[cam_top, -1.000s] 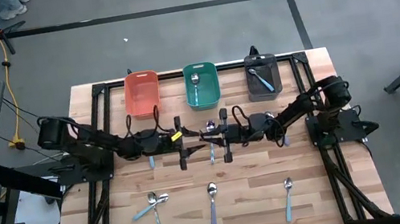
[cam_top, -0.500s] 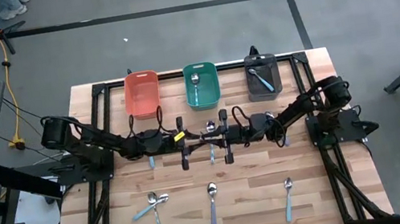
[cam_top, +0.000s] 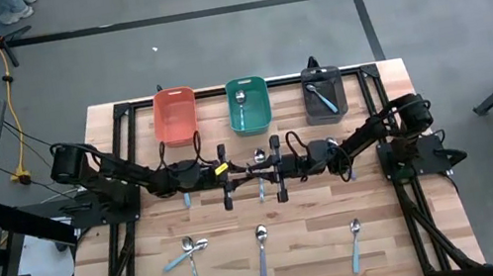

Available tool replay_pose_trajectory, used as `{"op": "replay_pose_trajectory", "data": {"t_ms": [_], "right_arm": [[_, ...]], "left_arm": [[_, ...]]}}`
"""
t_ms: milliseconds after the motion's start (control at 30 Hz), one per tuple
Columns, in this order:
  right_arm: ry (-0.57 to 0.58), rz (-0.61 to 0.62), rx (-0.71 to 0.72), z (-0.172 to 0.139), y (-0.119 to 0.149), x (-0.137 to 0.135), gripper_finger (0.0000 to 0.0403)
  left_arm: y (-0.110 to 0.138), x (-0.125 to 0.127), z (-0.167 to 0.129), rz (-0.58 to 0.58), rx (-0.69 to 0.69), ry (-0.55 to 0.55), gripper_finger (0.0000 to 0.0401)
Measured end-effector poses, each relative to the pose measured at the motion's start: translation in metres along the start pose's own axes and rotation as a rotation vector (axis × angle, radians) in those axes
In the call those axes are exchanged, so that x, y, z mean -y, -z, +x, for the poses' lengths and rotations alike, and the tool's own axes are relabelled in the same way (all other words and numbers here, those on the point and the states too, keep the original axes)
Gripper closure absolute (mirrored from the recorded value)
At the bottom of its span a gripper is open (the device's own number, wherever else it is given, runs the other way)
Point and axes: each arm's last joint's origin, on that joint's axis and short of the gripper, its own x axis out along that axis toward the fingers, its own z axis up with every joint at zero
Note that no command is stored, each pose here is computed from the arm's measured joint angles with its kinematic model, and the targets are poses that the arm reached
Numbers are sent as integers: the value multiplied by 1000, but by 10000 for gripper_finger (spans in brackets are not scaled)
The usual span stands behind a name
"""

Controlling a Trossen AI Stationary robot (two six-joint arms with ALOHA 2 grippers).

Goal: Sort silverware by color (type)
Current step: Put the purple spoon into the orange bin

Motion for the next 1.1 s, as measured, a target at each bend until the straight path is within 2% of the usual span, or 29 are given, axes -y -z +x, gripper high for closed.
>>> {"op": "replay_pose_trajectory", "data": {"t_ms": [500,667,967,1100], "right_arm": [[63,15,-19,0,1,2,321],[65,36,-38,-1,-3,2,302],[76,5,-54,-3,-22,6,295],[97,-33,-126,-8,-33,7,295]], "left_arm": [[1,0,0,-4,-8,-6,347],[1,-3,-4,5,-68,-23,347],[-8,-6,-15,13,-144,-46,347],[-14,-10,-24,17,-208,-96,347]]}}
